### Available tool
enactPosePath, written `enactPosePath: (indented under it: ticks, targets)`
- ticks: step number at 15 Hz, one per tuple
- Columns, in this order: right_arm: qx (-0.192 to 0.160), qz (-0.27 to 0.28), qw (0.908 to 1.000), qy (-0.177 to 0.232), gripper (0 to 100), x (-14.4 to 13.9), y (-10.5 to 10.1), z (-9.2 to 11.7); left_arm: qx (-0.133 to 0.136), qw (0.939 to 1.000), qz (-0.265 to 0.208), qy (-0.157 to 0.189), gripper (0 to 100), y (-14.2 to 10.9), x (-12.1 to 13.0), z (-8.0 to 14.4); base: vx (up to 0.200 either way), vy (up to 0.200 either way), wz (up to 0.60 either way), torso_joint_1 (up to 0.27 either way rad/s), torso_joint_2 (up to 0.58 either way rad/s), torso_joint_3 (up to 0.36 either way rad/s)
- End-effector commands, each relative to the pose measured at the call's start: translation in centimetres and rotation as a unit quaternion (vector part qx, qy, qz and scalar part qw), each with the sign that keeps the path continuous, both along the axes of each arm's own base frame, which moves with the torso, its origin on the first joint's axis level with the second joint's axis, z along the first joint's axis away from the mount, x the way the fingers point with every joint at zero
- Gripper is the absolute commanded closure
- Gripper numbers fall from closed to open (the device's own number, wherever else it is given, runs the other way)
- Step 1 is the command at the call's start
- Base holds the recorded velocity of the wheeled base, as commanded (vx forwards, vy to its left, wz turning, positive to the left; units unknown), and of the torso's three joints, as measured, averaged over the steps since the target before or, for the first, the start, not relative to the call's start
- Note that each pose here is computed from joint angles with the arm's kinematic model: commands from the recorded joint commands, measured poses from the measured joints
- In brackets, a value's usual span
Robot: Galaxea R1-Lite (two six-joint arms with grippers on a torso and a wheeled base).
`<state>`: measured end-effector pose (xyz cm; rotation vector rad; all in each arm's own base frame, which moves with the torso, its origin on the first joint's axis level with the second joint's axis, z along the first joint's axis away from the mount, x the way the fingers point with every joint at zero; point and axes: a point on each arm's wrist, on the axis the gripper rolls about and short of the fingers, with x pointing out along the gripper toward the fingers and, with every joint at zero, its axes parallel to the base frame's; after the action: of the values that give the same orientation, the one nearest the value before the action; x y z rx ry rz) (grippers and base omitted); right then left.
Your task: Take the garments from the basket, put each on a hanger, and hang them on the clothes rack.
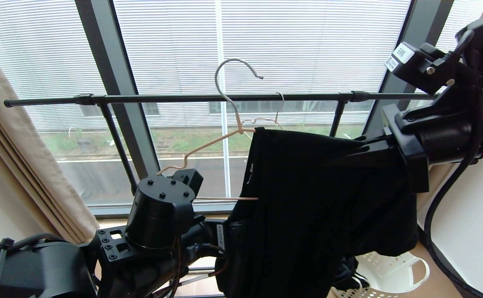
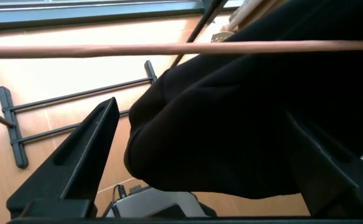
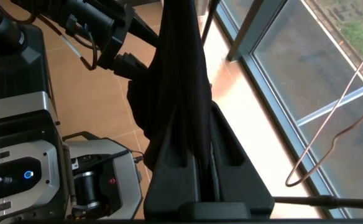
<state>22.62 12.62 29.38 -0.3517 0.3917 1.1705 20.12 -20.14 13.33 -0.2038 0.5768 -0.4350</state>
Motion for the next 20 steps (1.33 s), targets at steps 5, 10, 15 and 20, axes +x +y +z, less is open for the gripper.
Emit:
enactPosePath:
  ticks: [5, 10, 15, 20]
  targets:
    - [0.003, 0.001, 1.0, -0.006, 100, -0.3, -0.1, 0.3, 0.025, 0.9996, -0.004, 0.014, 0, -0.4, -0.5, -1.4, 0.0, 0.0, 0.0, 0.0, 0.0, 0.0]
    - [0.017, -0.006, 0.9998, -0.012, 100, -0.3, -0.2, 0.7, 0.034, 0.9992, -0.003, 0.021, 0, 0.0, -0.8, -1.9, 0.0, 0.0, 0.0, 0.0, 0.0, 0.0]
    - [0.019, -0.01, 0.9996, -0.019, 100, -0.5, -0.5, 1.1, 0.034, 0.9992, -0.002, 0.021, 100, 0.2, -0.9, -1.9, 0.0, 0.0, 0.0, 0.0, 0.0, 0.0]
    - [0.02, -0.024, 0.9993, -0.02, 100, -0.4, -1.2, 1.2, 0.024, 0.9996, 0.005, 0.013, 100, 0.7, -0.9, -1.2, 0.0, 0.0, 0.0, 0.0, 0.0, 0.0]
